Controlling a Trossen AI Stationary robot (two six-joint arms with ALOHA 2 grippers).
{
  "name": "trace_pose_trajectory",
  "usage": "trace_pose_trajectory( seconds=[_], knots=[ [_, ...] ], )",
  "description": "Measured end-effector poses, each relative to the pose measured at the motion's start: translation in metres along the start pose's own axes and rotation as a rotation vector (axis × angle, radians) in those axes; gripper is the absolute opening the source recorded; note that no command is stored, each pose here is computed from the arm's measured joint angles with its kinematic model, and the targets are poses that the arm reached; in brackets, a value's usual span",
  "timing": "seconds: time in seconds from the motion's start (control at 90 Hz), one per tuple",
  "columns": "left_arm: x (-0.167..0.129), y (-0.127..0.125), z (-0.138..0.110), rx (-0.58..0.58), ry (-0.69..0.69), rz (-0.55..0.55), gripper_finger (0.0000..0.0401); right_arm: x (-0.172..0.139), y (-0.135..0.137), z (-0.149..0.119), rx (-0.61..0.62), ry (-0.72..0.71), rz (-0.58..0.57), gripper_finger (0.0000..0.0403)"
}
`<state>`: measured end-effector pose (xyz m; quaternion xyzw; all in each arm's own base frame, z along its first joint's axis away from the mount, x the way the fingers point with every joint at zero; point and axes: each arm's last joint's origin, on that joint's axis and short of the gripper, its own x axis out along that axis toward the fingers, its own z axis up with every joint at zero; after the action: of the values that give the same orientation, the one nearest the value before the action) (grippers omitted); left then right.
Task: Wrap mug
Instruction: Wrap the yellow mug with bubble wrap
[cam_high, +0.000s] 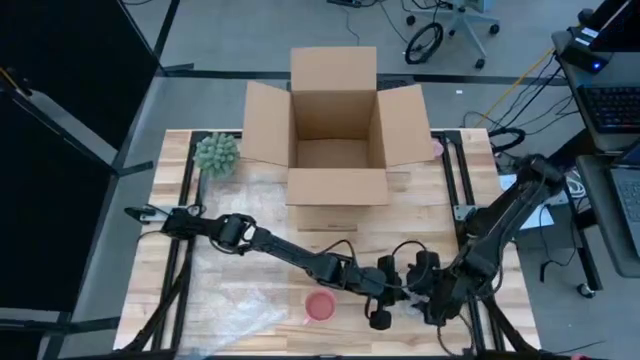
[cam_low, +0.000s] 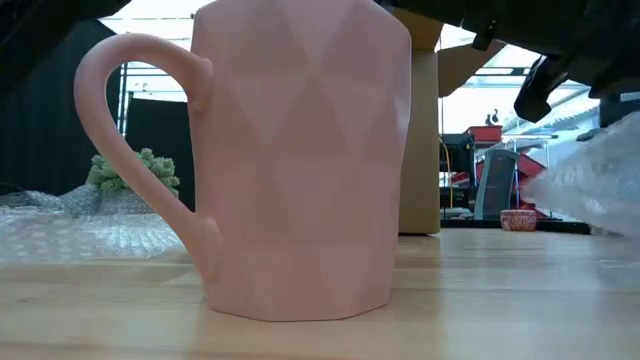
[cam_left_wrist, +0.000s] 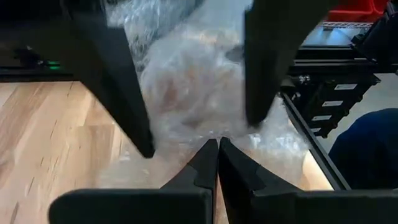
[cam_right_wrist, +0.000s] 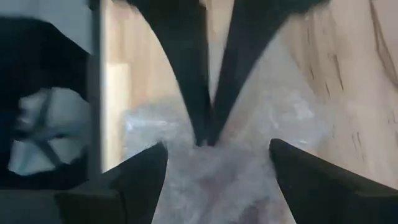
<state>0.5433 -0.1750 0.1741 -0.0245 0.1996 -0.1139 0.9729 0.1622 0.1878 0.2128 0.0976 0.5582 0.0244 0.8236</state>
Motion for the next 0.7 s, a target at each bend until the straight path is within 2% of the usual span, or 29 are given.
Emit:
trace_pose_trajectory(
  seconds=[0.1,0.533,0.611,0.7],
  knots=[
    [0.000,0.000,0.000,0.000,-0.001,0.001,0.0000,0.009,-0.002,-0.009,0.008,0.088,-0.075,0.0267],
    [0.000,0.000,0.000,0.000,0.001,0.000,0.0000,0.054,0.000,-0.015,-0.031,0.202,-0.223,0.0265],
    [0.000,0.000,-0.001,0.001,0.008,-0.004,0.0000,0.058,0.001,-0.015,-0.034,0.242,-0.205,0.0247],
    [0.000,0.000,-0.002,0.001,0.015,-0.004,0.0000,0.060,0.001,-0.014,-0.032,0.259,-0.190,0.0192]
  ],
)
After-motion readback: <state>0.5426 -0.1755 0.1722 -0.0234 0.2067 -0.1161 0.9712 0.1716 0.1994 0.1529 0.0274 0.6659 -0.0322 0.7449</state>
